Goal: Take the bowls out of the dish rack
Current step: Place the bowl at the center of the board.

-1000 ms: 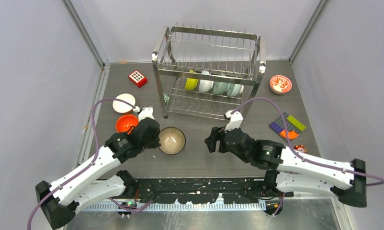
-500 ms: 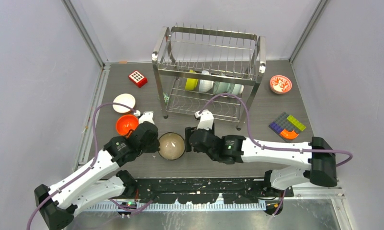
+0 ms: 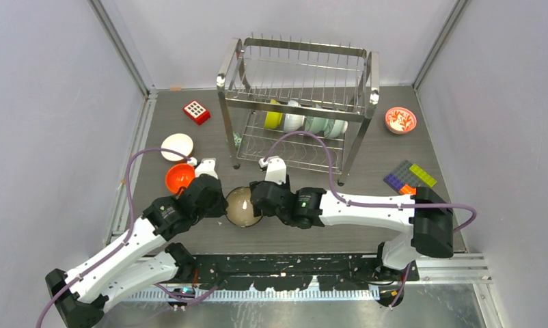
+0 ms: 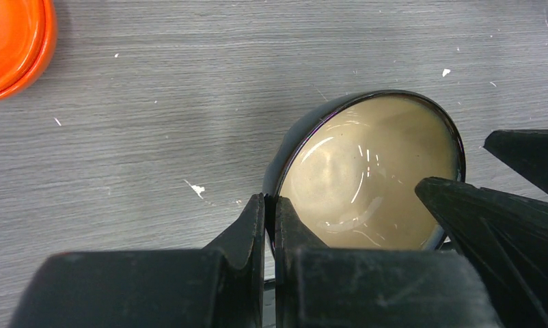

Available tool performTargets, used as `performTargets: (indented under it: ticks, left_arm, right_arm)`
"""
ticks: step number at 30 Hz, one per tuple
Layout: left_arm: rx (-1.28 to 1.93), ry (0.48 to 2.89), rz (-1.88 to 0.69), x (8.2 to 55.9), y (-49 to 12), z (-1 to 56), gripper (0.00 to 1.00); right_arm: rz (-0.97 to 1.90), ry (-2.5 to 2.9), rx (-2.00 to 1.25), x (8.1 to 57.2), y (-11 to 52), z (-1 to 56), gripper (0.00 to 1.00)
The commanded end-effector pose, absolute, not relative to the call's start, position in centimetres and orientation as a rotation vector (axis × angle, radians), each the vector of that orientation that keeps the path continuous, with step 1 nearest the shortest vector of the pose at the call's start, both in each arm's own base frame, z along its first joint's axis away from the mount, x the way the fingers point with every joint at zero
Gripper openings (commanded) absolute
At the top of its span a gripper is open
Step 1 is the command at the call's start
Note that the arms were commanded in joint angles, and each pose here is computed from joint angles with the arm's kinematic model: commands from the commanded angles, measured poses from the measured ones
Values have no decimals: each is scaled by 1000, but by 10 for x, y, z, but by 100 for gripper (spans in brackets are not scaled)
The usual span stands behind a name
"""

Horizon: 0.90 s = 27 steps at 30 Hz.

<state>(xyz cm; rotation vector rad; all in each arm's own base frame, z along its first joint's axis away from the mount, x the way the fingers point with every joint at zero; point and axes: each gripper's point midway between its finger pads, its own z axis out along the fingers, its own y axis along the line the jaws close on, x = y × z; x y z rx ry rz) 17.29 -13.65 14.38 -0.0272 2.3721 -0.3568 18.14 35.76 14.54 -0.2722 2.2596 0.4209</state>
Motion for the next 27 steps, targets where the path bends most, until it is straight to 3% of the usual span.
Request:
performTargets:
  ticks: [1,16,27]
  left_arm:
    - [-67,2260,-490,185,-154,170,0]
    - [-74,2253,-494,185,-153,171,0]
    - [-87,2257,-511,185,-155,168,0]
  right_arm:
    - [430,2255,-239,187,366,158,68]
    - [403,2300,-284,184,372,141,50]
    - [398,2329,-306,182,378,130,43]
